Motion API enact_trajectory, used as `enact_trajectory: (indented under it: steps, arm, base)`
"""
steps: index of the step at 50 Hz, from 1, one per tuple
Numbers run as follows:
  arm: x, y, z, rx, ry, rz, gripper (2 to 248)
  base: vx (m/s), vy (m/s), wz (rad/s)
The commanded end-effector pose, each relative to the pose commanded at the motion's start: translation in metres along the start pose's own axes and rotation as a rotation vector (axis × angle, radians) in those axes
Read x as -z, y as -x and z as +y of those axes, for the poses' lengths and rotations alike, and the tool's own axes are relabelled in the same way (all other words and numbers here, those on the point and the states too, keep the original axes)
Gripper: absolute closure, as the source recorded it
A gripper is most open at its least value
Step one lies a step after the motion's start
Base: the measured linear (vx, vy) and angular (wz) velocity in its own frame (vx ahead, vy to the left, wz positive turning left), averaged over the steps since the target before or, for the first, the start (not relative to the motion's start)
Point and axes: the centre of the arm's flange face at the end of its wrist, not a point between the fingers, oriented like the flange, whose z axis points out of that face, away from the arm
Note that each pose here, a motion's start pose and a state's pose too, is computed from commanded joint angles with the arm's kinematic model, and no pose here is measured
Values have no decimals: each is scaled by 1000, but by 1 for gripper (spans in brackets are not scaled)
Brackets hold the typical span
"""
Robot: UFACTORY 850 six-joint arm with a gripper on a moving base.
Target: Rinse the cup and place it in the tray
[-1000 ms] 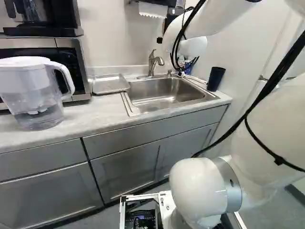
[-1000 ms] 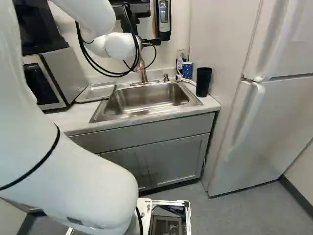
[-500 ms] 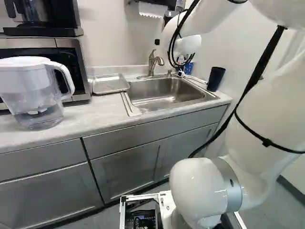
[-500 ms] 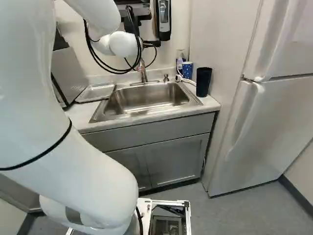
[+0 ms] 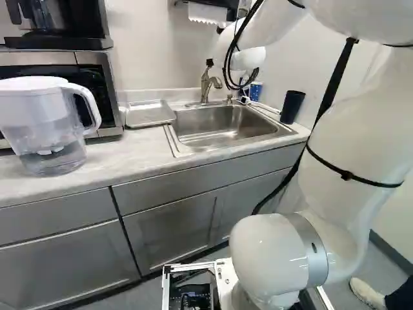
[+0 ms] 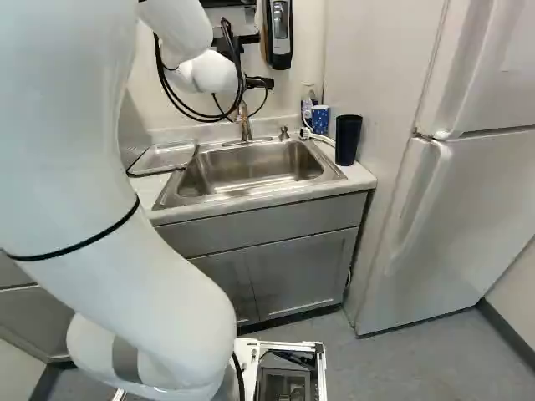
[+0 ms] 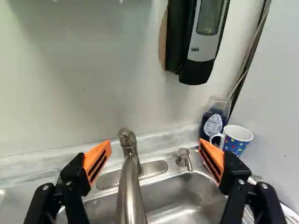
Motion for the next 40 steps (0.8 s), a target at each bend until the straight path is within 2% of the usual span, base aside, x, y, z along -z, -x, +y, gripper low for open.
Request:
enact_trajectory:
  steps: [17, 34, 40]
  arm:
    - [-26, 4, -3, 1, -4, -90, 3]
    - [-53, 6, -3, 2, -5, -155, 3]
    - [-62, 5, -3, 2, -5, -162, 3]
  base:
    - [0, 0, 0]
    - [0, 0, 0]
    - [0, 0, 0]
